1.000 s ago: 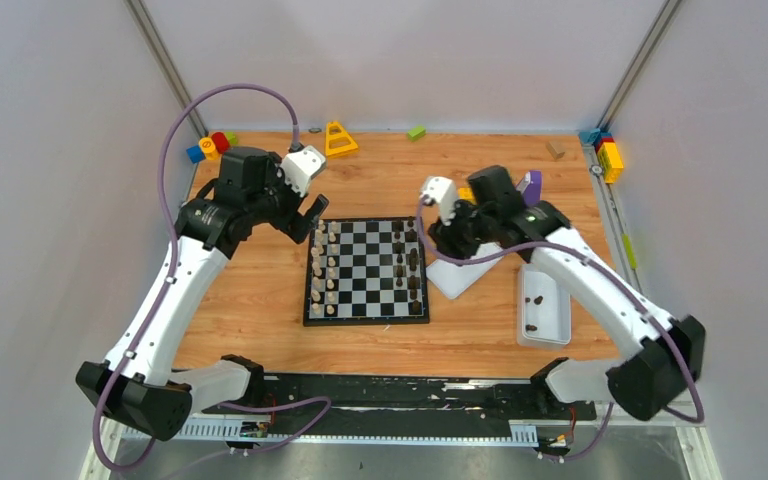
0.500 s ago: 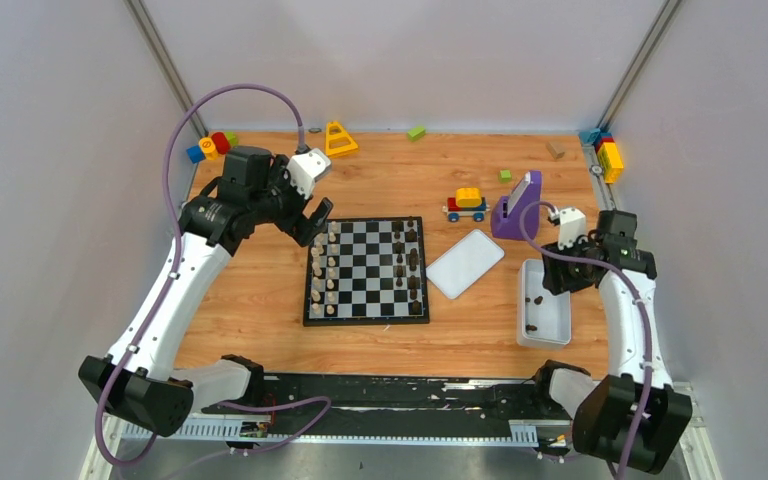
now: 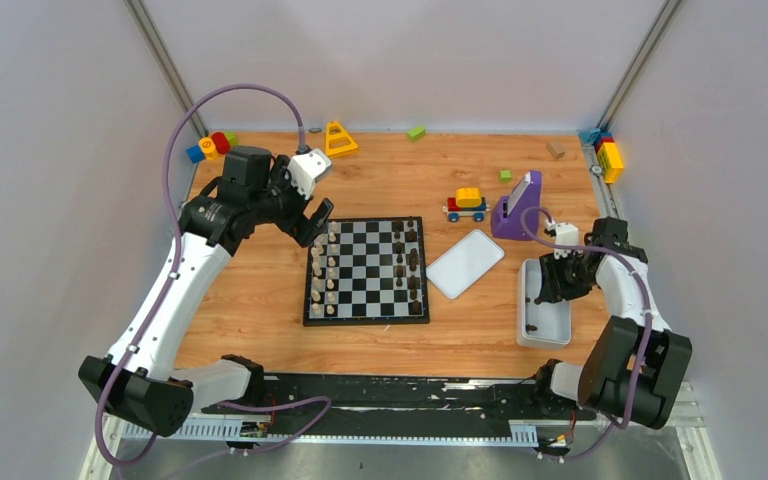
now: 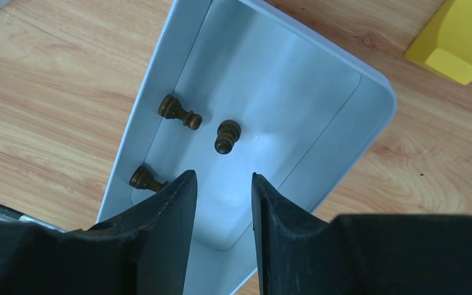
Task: Set up the chess pieces on the board
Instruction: Pick up the chess piece from the storage box.
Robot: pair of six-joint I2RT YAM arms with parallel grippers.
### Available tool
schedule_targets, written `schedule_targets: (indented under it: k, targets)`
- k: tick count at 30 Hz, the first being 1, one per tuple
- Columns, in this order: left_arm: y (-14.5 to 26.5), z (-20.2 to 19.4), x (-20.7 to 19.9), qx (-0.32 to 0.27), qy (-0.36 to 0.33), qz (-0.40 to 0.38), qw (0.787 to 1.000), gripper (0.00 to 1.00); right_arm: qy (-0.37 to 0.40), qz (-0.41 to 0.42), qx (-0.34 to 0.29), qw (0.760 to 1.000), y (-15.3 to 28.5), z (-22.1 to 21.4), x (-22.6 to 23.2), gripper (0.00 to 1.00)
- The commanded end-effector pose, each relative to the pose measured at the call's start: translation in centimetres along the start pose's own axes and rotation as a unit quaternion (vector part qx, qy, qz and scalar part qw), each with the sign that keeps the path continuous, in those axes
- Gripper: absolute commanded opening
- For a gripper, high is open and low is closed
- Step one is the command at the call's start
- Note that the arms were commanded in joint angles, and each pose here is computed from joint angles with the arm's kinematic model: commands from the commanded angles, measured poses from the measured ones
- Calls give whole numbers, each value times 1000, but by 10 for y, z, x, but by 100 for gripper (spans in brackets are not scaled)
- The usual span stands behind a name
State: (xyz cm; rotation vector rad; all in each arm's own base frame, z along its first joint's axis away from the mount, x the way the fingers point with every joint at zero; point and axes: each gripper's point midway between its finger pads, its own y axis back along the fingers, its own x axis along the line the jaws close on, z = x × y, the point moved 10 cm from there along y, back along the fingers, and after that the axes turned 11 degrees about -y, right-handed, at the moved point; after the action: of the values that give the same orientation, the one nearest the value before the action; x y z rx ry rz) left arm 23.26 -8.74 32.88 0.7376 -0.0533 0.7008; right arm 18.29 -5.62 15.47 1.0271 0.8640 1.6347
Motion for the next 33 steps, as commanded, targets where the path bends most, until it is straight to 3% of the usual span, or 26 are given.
schedule_targets:
  k: [1,13,23,33]
  targets:
    - [6,5,2,-24,-12,10,1000,100,9,6,-17,1000,-14,4,-7,38]
    - [4,4,3,-19,-11,12,1000,100,-1,21,-18,1000,-29,10,-12,36]
    - [6,4,3,-19,-13,16,1000,100,-1,19,-9,1000,-32,11,-15,27]
    - [6,4,3,-18,-12,17,1000,100,3,20,-25,999,-12,23,-10,5]
